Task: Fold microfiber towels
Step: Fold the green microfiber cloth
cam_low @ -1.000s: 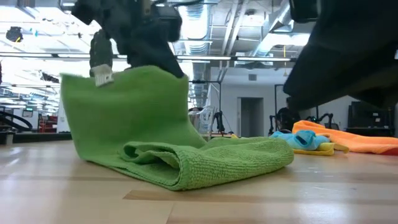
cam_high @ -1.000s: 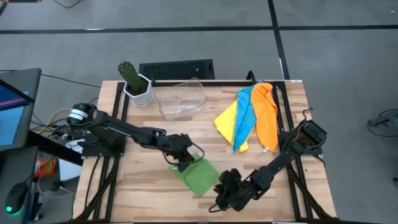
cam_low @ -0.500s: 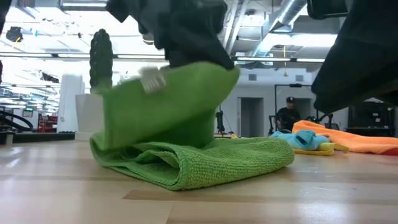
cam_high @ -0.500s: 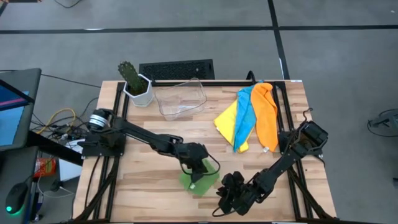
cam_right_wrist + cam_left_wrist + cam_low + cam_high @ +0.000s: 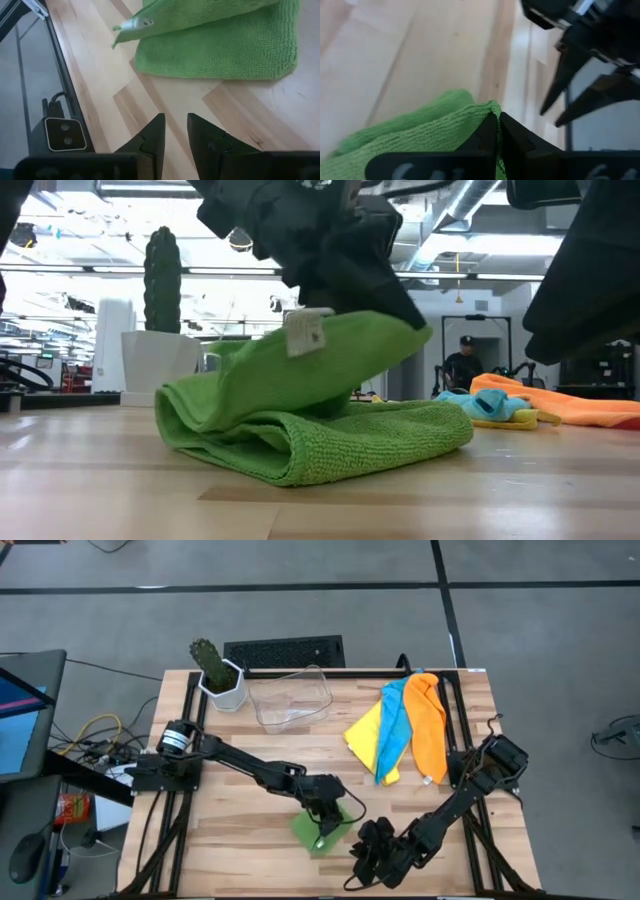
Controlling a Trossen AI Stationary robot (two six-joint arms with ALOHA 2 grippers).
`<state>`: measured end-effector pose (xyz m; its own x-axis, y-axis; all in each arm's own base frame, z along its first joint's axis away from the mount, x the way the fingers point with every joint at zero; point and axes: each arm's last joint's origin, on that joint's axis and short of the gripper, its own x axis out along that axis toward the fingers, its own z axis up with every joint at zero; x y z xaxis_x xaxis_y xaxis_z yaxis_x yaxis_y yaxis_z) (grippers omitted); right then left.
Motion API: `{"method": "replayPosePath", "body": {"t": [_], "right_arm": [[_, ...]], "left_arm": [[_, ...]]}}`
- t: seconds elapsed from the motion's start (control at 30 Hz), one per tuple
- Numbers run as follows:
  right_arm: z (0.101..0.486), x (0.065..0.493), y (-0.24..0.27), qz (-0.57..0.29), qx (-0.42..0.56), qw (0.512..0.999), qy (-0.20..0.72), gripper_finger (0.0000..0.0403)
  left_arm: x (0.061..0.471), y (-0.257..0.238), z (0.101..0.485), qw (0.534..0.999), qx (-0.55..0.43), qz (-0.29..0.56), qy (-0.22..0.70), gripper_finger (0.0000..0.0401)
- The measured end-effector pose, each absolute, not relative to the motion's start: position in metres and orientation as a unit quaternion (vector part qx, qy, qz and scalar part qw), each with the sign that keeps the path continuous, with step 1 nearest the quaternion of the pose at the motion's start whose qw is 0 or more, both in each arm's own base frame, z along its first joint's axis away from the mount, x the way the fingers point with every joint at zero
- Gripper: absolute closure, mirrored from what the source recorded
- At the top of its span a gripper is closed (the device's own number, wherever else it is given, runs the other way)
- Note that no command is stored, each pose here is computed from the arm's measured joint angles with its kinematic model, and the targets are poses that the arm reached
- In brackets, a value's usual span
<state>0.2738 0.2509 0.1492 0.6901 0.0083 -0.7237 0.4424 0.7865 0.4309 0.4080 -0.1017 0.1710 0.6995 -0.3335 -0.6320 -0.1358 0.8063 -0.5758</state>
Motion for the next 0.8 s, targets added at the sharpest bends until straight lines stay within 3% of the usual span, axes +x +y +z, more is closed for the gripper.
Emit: {"method": "replayPosePath", "body": {"t": [0.5,0.6,0.8], "right_arm": [[0.149,0.274,0.251,-0.125,0.302,0.868,0.374,0.0296],[0.149,0.274,0.251,-0.125,0.300,0.869,0.374,0.0296],[0.149,0.274,0.251,-0.124,0.299,0.869,0.374,0.0296]], "left_arm": [[0.407,-0.102,0.170,0.881,-0.279,-0.044,0.381,0.0398],[0.407,-0.106,0.171,0.880,-0.279,-0.064,0.379,0.0373],[0.409,-0.112,0.175,0.885,-0.288,-0.077,0.357,0.0282]]}}
